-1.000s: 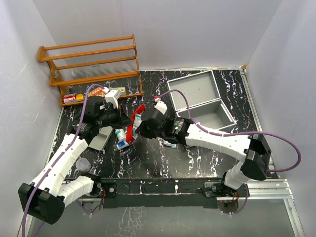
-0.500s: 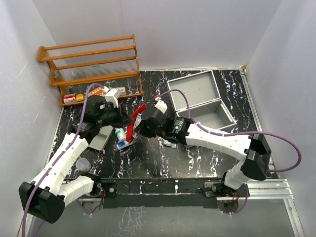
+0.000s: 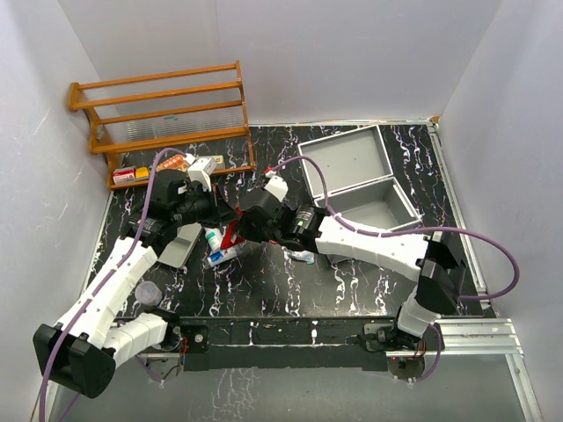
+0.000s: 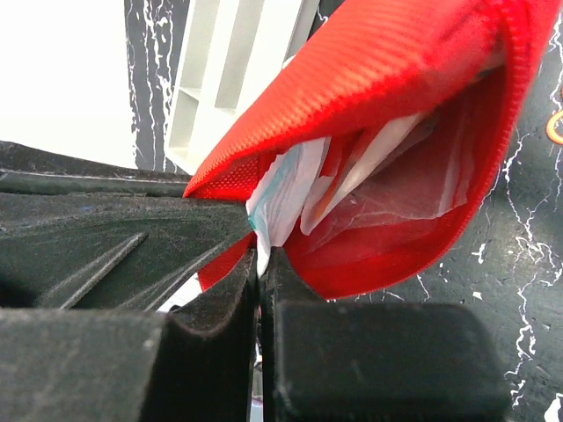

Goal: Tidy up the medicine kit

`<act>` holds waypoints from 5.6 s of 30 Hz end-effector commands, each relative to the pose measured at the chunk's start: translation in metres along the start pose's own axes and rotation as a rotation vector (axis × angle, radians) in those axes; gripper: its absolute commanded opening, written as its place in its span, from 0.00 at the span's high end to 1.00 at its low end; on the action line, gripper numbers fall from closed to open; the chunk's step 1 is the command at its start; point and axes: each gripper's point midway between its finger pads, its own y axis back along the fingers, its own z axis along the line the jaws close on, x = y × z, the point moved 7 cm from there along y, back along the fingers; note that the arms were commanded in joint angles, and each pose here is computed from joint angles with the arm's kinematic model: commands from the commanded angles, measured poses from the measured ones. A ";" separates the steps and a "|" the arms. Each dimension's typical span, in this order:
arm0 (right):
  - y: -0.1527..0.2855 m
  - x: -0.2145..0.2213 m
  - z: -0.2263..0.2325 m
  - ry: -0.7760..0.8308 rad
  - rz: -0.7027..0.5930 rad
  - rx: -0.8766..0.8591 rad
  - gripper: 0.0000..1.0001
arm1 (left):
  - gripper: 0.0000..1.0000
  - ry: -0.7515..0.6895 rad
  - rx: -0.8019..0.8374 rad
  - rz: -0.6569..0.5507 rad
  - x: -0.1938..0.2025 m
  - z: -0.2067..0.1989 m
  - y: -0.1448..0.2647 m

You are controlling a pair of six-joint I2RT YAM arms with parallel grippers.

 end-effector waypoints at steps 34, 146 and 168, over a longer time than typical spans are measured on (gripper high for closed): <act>0.036 -0.033 0.011 -0.005 -0.193 -0.079 0.69 | 1.00 -0.011 0.038 -0.056 -0.007 -0.010 0.007; -0.049 0.003 -0.165 0.474 0.211 0.350 0.70 | 1.00 0.020 -0.445 -0.319 -0.048 0.030 0.023; -0.070 0.010 -0.194 0.519 0.229 0.526 0.81 | 1.00 0.045 -0.488 -0.320 -0.049 0.035 0.022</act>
